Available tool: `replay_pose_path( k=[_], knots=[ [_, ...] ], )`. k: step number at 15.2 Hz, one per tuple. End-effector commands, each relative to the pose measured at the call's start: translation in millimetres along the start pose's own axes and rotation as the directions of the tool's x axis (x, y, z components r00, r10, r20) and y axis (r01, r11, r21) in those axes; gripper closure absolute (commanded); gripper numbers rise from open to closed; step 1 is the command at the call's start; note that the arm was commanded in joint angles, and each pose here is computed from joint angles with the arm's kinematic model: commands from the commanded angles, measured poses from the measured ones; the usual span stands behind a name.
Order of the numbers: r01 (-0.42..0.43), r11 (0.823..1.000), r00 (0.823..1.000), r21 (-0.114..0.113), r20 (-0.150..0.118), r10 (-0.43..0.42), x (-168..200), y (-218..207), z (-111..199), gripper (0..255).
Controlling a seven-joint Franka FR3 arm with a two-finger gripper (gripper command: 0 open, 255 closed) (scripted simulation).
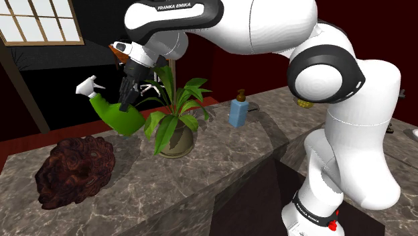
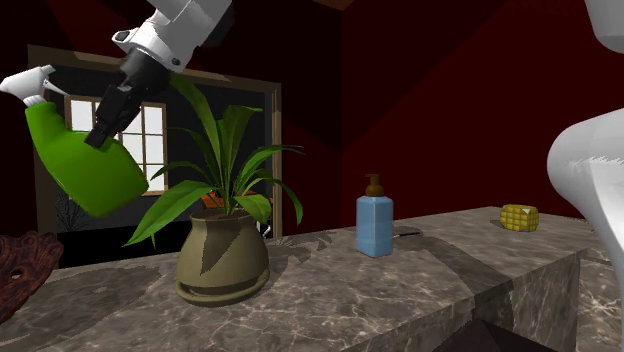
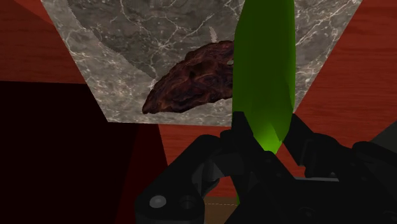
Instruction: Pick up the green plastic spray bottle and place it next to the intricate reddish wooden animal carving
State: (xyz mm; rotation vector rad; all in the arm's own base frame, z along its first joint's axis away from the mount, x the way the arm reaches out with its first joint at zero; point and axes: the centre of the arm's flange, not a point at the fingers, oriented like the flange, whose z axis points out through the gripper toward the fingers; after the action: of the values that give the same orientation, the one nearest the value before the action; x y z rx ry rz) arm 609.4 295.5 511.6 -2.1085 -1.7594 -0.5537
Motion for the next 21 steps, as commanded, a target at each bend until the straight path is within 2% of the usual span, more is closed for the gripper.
replay_pose_path(
  k=[1, 21],
  knots=[
    [0.000, 1.000, 1.000, -0.001, 0.000, 0.000, -5.0, 0.2, 8.7, 255],
    [0.000, 1.000, 1.000, -0.001, 0.000, 0.000, -57.6, 1.3, 100.2, 255]
  ],
)
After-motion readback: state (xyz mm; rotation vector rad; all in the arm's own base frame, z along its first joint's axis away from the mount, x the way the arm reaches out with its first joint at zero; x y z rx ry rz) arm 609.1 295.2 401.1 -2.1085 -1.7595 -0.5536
